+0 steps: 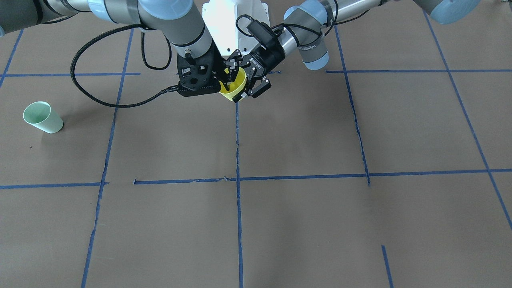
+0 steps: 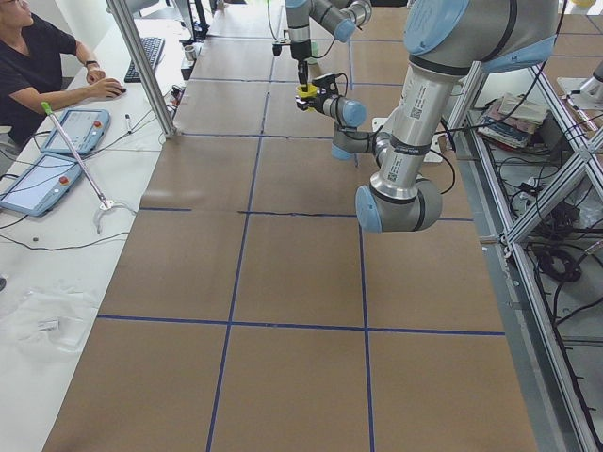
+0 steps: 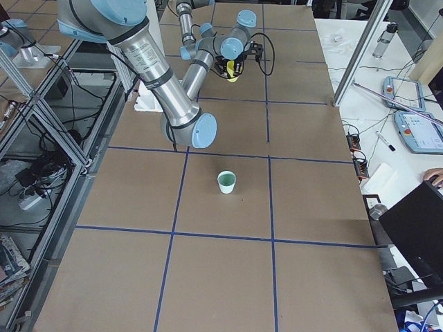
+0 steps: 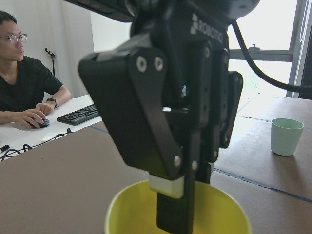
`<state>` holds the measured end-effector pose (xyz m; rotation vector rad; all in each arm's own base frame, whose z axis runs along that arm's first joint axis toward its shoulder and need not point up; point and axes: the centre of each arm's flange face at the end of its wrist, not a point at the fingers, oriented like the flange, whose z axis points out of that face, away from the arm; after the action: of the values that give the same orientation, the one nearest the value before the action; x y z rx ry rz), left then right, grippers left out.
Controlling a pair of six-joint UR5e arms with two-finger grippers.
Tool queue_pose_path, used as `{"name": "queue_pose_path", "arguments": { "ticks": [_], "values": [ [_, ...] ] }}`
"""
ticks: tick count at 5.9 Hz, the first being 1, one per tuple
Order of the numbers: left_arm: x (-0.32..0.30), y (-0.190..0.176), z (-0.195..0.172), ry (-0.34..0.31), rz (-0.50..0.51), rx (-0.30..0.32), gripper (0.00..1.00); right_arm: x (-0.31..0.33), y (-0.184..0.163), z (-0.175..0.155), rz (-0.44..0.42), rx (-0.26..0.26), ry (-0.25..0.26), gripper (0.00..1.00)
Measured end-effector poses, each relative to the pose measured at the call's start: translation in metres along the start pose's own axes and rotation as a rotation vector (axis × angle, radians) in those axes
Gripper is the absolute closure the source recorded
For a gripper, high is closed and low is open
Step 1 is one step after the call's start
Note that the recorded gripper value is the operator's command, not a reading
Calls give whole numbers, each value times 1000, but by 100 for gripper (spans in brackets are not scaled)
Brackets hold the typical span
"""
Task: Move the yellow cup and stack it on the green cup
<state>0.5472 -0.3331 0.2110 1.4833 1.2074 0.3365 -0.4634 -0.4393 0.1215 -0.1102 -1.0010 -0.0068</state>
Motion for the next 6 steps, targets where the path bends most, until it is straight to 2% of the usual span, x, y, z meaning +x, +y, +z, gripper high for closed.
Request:
{"name": "queue_pose_path", "arguments": {
  "ticks": [1, 6],
  "values": [
    [2, -3, 1, 2, -3, 5, 0, 1, 1, -3, 11, -1, 6, 100],
    [7, -13, 6, 8, -11, 21, 0, 21, -4, -25, 83, 7, 59, 100]
  ]
}}
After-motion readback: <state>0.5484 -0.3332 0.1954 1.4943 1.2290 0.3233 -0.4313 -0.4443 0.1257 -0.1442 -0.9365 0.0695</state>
